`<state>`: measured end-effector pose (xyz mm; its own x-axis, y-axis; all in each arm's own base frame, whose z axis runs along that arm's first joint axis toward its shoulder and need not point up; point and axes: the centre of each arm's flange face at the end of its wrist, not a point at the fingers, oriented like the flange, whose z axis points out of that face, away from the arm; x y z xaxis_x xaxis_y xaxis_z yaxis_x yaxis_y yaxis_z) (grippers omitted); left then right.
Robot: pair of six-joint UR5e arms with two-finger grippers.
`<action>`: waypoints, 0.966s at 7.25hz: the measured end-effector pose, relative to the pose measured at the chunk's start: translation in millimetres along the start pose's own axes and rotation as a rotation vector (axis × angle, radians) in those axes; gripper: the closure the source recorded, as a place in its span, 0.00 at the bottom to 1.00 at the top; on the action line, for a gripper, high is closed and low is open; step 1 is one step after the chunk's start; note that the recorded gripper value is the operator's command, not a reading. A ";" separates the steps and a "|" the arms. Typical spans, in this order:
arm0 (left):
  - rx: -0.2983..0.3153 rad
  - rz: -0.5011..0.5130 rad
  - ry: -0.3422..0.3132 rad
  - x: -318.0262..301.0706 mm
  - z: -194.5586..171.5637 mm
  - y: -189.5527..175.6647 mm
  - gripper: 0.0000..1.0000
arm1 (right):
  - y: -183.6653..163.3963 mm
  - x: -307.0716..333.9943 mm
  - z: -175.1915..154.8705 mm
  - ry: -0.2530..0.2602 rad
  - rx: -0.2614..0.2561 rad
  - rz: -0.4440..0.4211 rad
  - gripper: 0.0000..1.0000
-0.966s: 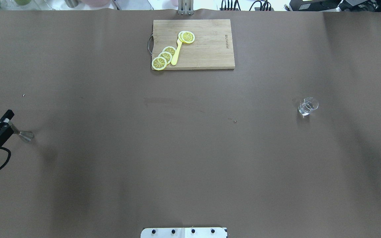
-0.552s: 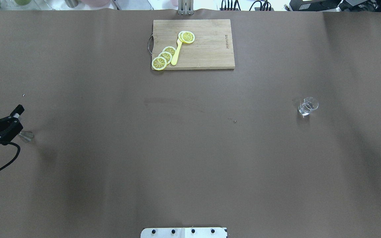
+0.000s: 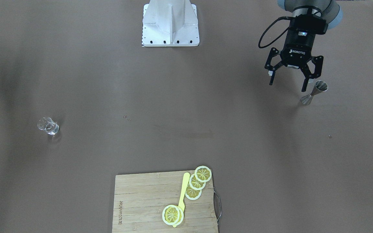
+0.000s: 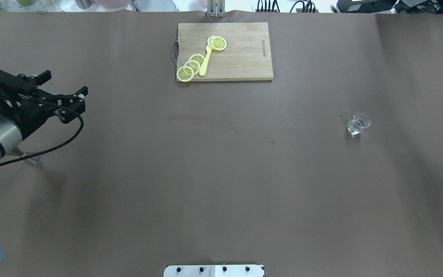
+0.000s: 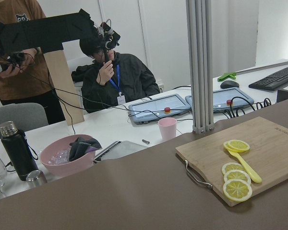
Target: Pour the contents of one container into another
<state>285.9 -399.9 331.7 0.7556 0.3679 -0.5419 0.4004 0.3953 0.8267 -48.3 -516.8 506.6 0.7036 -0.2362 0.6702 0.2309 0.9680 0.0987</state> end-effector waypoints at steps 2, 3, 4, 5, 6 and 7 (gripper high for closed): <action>-0.092 0.004 0.029 7.5 34.2 -33.2 0.03 | 1.0 2.1 2.0 0.003 -0.004 0.004 0.00; -0.140 0.005 0.038 14.1 56.7 -47.1 0.03 | 1.1 9.2 9.3 0.007 -0.020 0.021 0.00; -0.201 0.005 0.037 19.1 78.5 -60.7 0.03 | 0.7 20.6 21.4 0.010 -0.045 0.051 0.00; -0.275 0.004 0.019 20.9 95.9 -73.7 0.03 | 0.7 28.1 29.1 0.013 -0.062 0.068 0.00; -0.369 0.005 -0.022 19.9 109.7 -85.1 0.03 | 1.3 32.7 32.2 0.022 -0.069 0.077 0.00; -0.475 0.006 -0.072 17.1 119.2 -93.5 0.02 | 1.9 35.7 33.2 0.032 -0.072 0.081 0.00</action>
<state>323.2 -531.0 263.2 0.7976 0.3189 -0.5120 0.1278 0.7402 0.6602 -45.1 -520.5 555.2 0.7427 -0.1608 0.6500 0.2188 0.9757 -0.0086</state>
